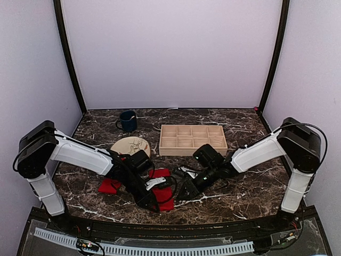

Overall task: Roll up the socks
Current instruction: Roll the sock at the center of the board.

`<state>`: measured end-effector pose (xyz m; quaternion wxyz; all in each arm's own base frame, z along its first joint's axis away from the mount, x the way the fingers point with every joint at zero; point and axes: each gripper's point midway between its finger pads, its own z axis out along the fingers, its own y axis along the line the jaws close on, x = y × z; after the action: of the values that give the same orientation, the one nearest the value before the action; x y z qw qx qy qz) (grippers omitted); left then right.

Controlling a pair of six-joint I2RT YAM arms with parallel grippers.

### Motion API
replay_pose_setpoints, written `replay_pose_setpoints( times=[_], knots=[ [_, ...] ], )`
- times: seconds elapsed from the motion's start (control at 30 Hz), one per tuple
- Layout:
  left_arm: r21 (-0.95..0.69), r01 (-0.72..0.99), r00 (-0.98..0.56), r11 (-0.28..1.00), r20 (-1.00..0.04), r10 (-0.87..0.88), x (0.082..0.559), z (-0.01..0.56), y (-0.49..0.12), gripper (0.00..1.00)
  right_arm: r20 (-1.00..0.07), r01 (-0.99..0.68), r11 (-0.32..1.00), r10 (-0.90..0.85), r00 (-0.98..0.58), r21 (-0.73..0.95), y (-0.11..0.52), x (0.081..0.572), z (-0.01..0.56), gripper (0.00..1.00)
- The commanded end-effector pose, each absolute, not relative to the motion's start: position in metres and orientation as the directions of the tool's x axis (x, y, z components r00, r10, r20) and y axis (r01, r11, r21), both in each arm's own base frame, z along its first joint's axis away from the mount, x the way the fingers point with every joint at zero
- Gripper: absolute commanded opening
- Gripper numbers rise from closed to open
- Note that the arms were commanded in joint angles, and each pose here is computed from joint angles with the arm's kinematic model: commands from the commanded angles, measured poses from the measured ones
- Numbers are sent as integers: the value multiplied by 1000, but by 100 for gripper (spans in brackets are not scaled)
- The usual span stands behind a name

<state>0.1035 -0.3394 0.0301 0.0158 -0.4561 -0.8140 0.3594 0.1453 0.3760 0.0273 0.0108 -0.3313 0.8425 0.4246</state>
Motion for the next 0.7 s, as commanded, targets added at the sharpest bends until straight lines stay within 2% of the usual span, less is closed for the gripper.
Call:
replay_pose_setpoints(
  times=[0.0,0.23,0.43,0.67],
  knots=[
    [-688,672,-573,275,-247,781,88,35,-341,0,-435,-676,464,-526,-731,573,368,163,30,29],
    [-749,611,-581,255,-206,787,84,34,-341,0,-527,-778,498,-574,-627,383,357,162,28,28],
    [-774,579,-585,257,-174,792,90,33,-339,0,-613,-856,475,-620,-490,205,356,151,38,28],
    [-793,551,-592,262,-150,792,94,31,-340,0,-660,-904,417,-653,-371,96,355,129,50,28]
  ],
)
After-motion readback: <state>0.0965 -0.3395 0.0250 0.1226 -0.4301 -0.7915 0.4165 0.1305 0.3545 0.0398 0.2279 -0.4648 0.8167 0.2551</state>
